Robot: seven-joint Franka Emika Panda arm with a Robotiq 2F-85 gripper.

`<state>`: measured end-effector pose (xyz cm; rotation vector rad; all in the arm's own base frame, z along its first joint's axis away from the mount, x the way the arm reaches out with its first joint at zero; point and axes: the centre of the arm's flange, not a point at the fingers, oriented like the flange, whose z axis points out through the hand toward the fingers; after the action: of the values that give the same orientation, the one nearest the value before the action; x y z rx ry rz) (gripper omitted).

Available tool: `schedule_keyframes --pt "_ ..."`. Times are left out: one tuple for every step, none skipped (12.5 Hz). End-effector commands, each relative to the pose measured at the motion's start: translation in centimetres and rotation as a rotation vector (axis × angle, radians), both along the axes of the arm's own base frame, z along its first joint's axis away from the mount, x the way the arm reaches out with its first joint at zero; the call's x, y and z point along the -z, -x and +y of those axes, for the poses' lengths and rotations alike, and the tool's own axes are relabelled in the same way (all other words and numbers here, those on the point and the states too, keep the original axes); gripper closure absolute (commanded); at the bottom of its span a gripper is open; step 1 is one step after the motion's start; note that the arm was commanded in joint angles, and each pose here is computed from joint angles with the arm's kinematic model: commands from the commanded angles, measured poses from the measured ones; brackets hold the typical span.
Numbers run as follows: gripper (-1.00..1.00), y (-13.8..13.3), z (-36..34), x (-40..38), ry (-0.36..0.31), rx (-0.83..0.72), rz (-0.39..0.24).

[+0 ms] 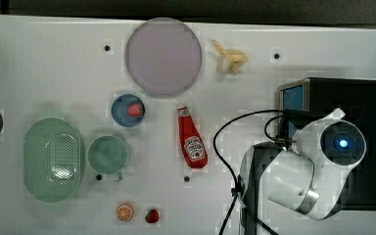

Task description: Flap open oven.

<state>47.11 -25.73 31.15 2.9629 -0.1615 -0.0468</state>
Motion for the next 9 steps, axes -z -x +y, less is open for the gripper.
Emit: schedule_keyframes --pt "0.65 -1.4 0.5 0.0 0.022 -0.084 -0.045" --pt "0.65 -1.7 1.1 0.3 0.020 -0.096 -0.039" --pt "0.65 -2.0 1.8 0.5 0.016 -0.102 -0.035" --pt "0.65 -2.4 2.7 0.6 0.015 -0.097 -0.035" --pt "0.65 -2.5 3.6 1.0 0.012 -0.087 -0.024" --pt "0.65 -2.8 4.7 1.3 0.018 -0.091 -0.017" --pt "0.65 -3.1 5.9 1.5 0.036 -0.112 -0.008" --pt "0.65 -3.4 7.0 1.7 0.062 -0.131 0.004" --pt "0.65 -3.6 8.1 1.9 0.090 -0.139 0.012"
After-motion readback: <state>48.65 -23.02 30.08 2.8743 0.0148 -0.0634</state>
